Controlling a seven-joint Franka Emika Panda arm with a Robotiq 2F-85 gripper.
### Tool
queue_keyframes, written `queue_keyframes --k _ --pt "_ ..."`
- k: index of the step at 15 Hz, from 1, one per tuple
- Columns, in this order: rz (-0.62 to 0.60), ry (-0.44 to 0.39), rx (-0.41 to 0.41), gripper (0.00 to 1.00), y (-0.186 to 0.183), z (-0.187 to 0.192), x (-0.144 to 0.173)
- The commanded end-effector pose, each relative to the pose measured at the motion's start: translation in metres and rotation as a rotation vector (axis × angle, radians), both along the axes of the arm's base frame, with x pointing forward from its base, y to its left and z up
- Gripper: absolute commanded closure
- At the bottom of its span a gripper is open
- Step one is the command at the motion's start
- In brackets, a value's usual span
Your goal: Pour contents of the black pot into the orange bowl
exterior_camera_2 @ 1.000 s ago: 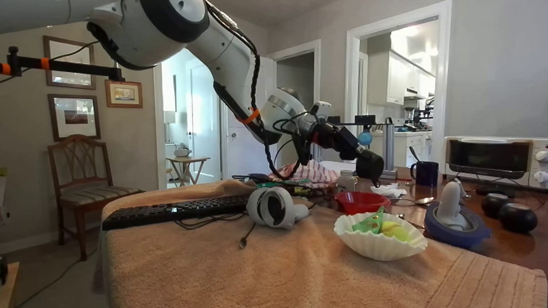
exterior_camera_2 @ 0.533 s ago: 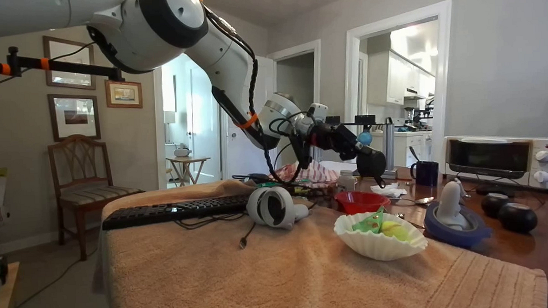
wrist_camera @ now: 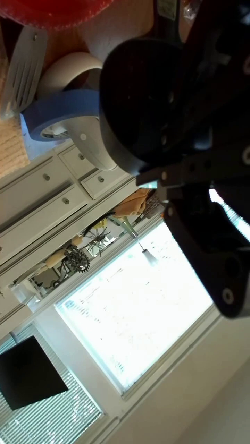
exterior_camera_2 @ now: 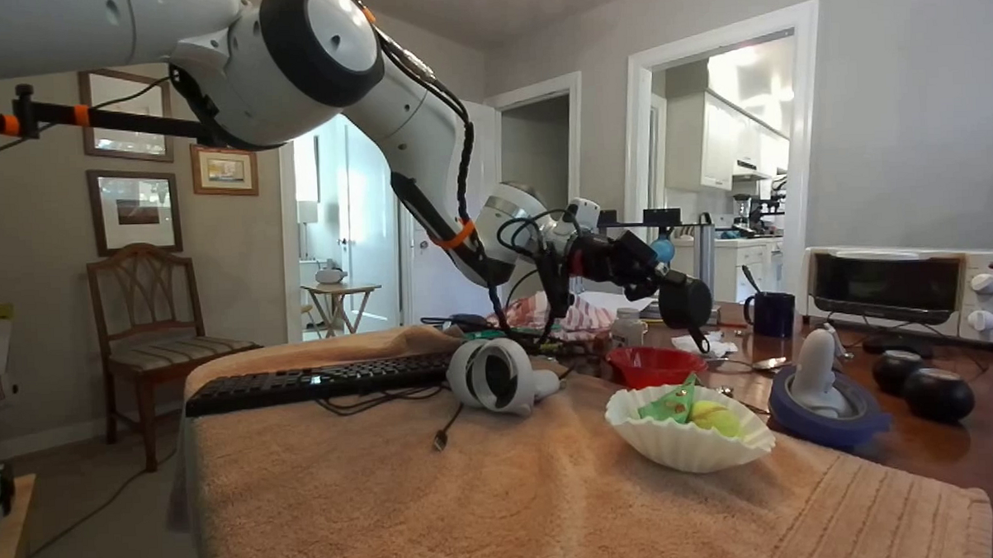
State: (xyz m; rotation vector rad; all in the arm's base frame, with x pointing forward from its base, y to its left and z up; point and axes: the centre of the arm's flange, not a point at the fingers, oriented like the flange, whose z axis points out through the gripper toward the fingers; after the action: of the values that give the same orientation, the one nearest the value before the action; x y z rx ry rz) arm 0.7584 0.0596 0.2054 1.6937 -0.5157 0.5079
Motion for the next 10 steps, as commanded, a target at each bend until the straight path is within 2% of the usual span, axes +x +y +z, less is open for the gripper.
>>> queue_keyframes --k 1,5,10 --pt "0.013 0.034 -0.049 0.99 0.002 -0.005 0.027" --pt "0.038 0.066 -0.069 0.99 0.008 -0.006 0.037" --pt "0.051 0.146 -0.093 0.99 0.023 -0.012 0.042"
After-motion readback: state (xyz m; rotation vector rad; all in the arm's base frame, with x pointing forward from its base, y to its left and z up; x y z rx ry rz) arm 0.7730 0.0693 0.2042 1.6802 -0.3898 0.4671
